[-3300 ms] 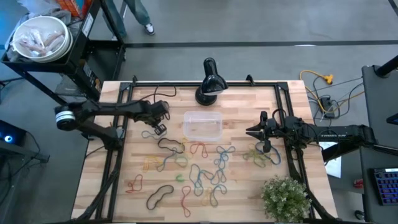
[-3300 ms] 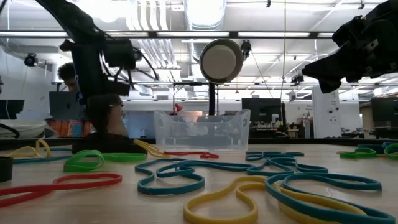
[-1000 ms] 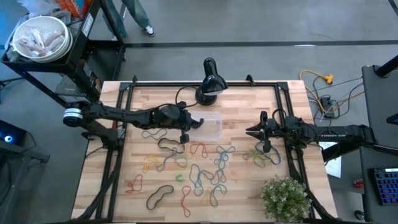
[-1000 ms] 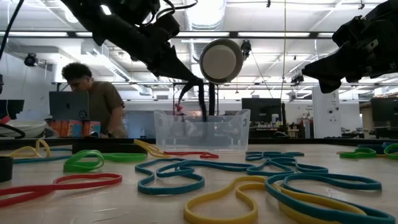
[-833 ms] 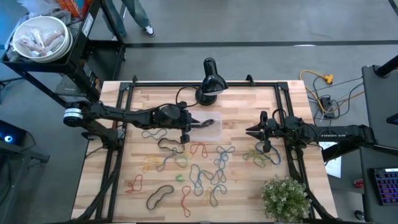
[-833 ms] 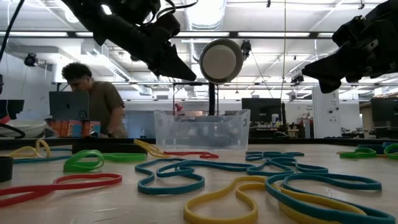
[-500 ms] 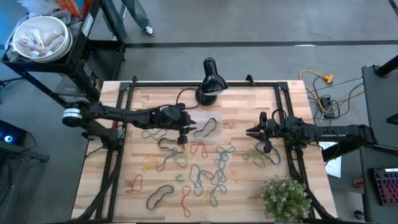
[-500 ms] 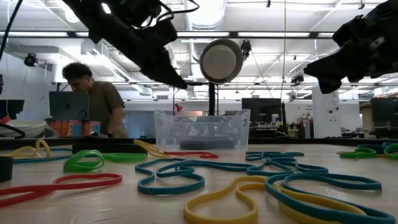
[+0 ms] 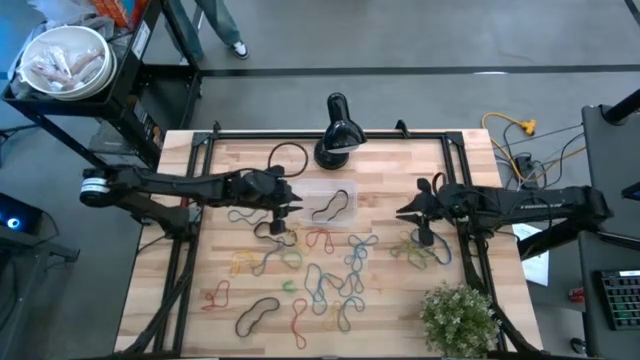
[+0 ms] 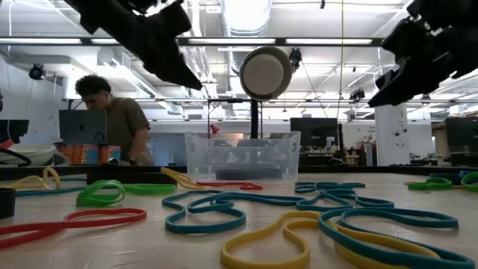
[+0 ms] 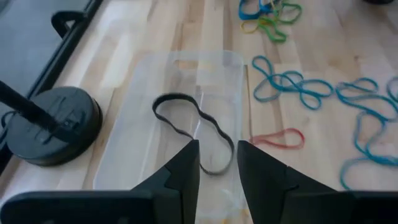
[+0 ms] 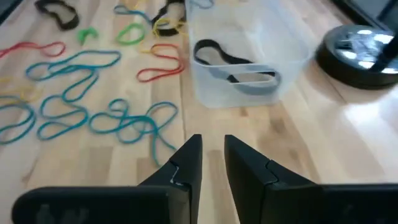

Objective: Pick and place rubber bands into bin
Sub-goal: Put the blue rubber band into the transparent bin

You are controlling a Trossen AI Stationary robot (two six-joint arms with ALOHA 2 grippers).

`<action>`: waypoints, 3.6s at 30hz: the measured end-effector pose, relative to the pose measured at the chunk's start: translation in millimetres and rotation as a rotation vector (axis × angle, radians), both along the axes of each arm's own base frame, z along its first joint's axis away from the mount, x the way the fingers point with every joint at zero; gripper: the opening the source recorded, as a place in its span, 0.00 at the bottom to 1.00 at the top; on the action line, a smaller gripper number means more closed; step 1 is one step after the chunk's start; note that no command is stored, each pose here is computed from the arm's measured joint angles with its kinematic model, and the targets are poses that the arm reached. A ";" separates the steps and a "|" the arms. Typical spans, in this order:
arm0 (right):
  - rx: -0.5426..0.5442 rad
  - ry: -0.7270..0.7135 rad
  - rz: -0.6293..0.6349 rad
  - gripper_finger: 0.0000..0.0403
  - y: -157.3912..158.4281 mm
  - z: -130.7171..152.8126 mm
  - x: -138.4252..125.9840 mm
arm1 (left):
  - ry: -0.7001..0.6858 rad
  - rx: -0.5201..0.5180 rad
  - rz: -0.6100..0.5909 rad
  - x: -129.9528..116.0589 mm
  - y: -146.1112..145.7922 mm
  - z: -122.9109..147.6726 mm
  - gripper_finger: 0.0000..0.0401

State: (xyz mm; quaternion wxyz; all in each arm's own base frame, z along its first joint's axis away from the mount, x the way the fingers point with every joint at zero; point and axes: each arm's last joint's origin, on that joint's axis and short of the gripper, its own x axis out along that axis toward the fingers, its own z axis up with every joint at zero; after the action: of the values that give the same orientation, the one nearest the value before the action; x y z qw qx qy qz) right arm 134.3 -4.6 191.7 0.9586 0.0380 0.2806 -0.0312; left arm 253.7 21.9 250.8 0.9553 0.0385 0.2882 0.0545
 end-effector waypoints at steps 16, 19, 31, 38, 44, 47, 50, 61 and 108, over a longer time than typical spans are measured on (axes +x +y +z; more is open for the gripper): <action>0.290 0.270 -0.118 0.16 12.9 45.7 68.8 | -0.057 0.007 -0.018 -38.5 -6.8 0.8 0.23; 0.310 0.360 -0.105 0.16 22.5 63.1 77.7 | -0.053 0.007 -0.018 -42.8 -7.0 -3.5 0.23; 0.151 0.928 -0.319 0.16 40.0 59.6 67.3 | -0.011 0.011 -0.023 -45.7 -7.2 -18.3 0.23; 0.195 1.054 -0.483 0.16 41.1 23.4 70.7 | 0.007 0.022 -0.030 -49.2 -7.4 -30.1 0.23; 0.214 1.114 -0.640 0.16 41.0 3.1 70.7 | 0.011 0.021 -0.030 -48.7 -7.4 -31.2 0.23; 0.223 1.123 -0.689 0.16 41.2 -6.6 71.9 | 0.010 0.022 -0.030 -48.7 -7.4 -31.1 0.23; 0.221 1.149 -0.743 0.16 40.9 -15.5 70.3 | 0.010 0.021 -0.030 -48.7 -7.4 -31.1 0.23; 0.190 1.174 -0.810 0.16 34.4 -38.3 70.8 | -0.027 0.024 -0.030 -46.7 -7.3 -28.3 0.23; 0.040 0.913 -0.651 0.02 15.7 -12.4 96.0 | -0.037 0.022 -0.028 -46.2 -7.2 -27.4 0.23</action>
State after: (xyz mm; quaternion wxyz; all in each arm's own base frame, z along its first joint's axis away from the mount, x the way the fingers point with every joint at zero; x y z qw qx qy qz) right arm 230.4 11.2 179.3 0.6799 0.1235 0.6414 -0.3332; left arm 207.5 14.7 223.4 0.9606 0.0518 0.2692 0.0450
